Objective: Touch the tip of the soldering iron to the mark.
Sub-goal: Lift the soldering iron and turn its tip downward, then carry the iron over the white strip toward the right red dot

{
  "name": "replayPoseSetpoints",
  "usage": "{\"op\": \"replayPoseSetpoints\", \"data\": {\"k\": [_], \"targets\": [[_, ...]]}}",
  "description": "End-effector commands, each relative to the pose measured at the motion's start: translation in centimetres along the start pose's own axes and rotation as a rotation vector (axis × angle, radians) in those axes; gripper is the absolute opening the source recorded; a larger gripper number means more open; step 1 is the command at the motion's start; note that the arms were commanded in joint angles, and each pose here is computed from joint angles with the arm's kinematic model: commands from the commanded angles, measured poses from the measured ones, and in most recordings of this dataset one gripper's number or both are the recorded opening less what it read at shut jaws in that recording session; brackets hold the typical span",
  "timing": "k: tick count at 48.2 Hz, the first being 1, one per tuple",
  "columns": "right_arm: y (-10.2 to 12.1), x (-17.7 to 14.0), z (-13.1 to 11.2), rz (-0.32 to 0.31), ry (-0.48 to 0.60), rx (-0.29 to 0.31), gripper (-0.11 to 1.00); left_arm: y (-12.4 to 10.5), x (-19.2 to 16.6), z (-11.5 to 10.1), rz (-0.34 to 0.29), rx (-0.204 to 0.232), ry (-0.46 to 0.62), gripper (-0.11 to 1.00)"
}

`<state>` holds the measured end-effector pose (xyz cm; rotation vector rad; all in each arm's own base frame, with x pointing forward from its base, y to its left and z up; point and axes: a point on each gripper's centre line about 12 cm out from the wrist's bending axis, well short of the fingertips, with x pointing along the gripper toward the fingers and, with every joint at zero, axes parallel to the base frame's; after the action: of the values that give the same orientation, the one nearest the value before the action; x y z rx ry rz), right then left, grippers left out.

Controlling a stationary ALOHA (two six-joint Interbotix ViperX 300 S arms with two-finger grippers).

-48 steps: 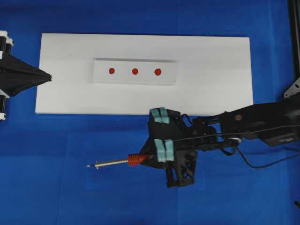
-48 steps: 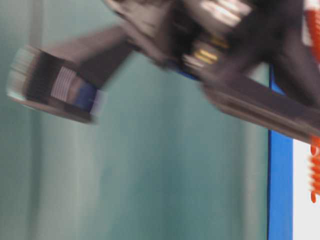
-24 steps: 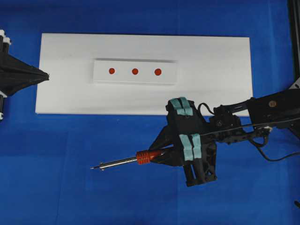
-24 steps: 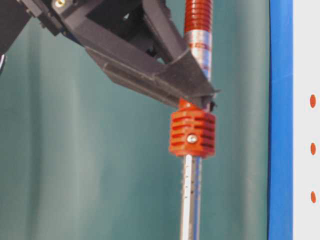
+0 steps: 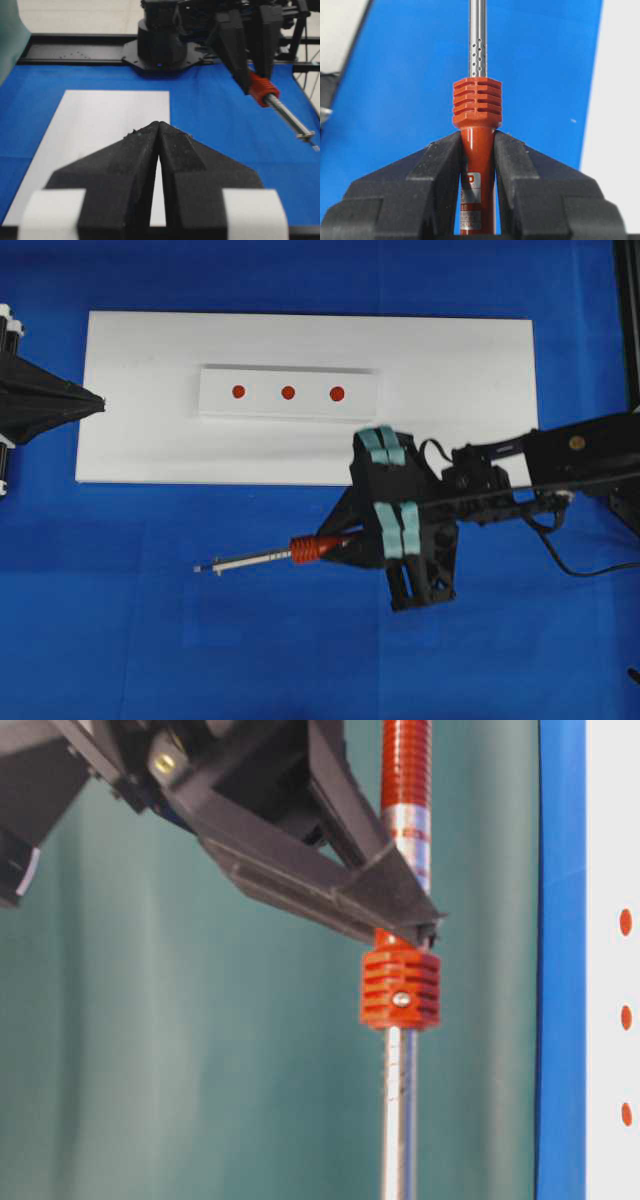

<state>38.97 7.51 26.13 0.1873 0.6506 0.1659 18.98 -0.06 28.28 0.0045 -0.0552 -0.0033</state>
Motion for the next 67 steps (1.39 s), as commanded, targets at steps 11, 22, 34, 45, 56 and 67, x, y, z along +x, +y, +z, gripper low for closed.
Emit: {"op": "replayPoseSetpoints", "data": {"k": [11, 22, 34, 45, 56, 67], "targets": [[-4.5, -1.9, 2.2, -0.110, -0.021, -0.010, 0.06, 0.0, 0.1, 0.4, 0.000, 0.005, -0.008, 0.00], [-8.5, -2.7, 2.7, -0.213, -0.016, -0.037, 0.06, 0.0, 0.1, 0.4, 0.000, 0.011, -0.008, 0.00], [-12.5, -3.5, 3.3, -0.328, 0.007, -0.086, 0.06, 0.0, 0.1, 0.4, 0.000, 0.012, -0.008, 0.00], [-14.2, -4.0, 3.3, -0.368, 0.034, -0.087, 0.06, 0.0, 0.1, 0.3, 0.000, 0.012, -0.005, 0.00], [-14.2, -4.0, 3.2, -0.368, 0.048, -0.095, 0.06, 0.0, 0.1, 0.3, 0.000, 0.012, -0.003, 0.00], [-14.4, -3.7, 2.7, -0.366, 0.130, -0.075, 0.06, 0.0, 0.1, 0.2, 0.000, 0.012, -0.002, 0.00]]}}
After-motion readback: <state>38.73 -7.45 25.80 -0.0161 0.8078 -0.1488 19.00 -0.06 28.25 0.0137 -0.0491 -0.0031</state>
